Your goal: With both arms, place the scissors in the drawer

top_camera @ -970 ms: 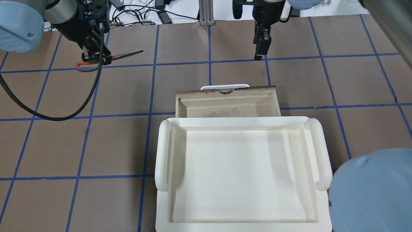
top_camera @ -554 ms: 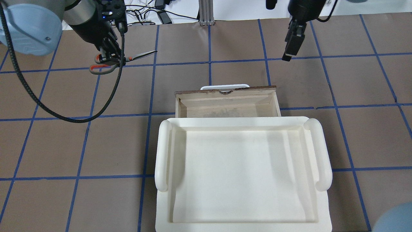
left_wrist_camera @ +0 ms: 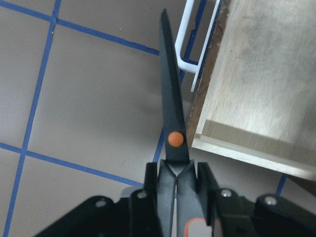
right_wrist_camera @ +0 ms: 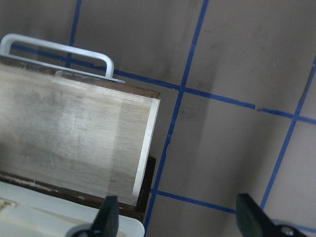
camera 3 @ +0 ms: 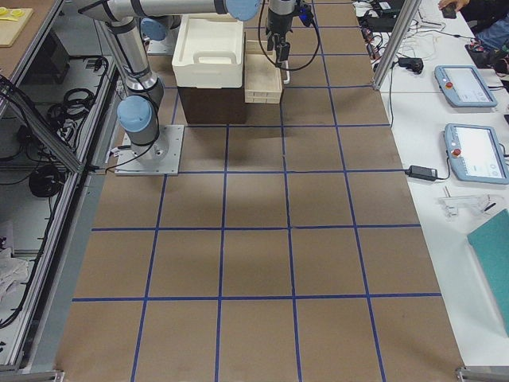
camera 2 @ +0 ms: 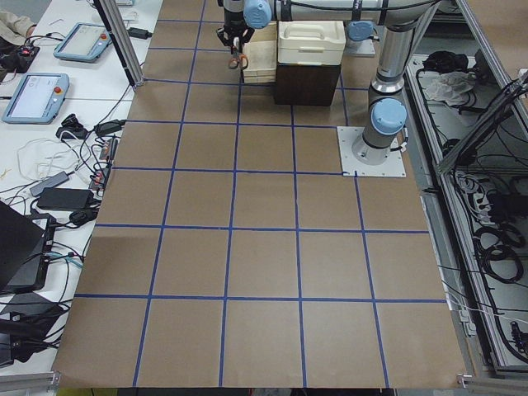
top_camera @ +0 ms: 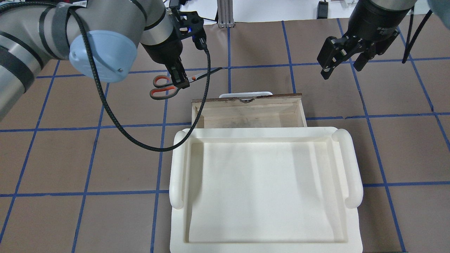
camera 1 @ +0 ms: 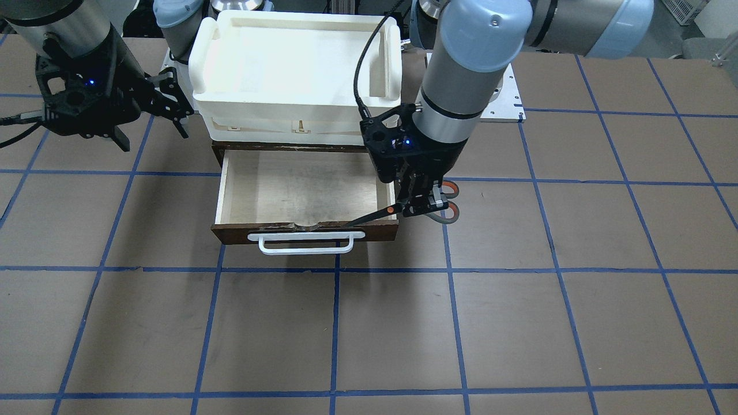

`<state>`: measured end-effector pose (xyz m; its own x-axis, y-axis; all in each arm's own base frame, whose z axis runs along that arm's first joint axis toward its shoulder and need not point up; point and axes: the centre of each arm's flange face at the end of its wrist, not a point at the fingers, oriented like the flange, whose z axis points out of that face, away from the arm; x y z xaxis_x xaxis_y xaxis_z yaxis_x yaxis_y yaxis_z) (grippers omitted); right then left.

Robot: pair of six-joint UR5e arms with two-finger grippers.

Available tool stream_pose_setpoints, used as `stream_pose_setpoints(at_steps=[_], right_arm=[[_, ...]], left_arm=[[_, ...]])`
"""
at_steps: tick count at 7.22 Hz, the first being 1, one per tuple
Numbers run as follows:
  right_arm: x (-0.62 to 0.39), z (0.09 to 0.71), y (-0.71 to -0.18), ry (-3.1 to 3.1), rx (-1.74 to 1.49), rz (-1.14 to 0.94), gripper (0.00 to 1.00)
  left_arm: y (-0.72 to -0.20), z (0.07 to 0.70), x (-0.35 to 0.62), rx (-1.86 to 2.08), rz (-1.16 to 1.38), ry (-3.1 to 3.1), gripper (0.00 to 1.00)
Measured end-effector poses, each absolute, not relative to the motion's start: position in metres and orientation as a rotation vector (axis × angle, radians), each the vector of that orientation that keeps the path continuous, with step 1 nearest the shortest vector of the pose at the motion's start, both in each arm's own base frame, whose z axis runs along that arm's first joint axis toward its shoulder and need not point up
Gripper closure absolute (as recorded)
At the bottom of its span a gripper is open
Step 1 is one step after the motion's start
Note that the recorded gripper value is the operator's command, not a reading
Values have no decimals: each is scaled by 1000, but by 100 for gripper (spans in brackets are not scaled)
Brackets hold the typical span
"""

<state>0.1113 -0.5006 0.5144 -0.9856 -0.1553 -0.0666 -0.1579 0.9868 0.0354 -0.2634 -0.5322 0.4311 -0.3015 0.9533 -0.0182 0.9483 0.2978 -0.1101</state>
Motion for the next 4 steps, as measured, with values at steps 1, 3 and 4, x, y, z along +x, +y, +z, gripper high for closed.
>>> stream_pose_setpoints(at_steps=[1, 3, 4], right_arm=[[112, 517, -498, 3079, -58, 60, 11], [115, 517, -494, 3067, 190, 72, 1], [116, 514, -493, 3065, 245, 82, 0]], left_arm=[[-523, 430, -283, -1807, 153, -2498, 100], [-508, 425, -314, -1772, 141, -2514, 100], [-502, 421, -327, -1758, 128, -2518, 100]])
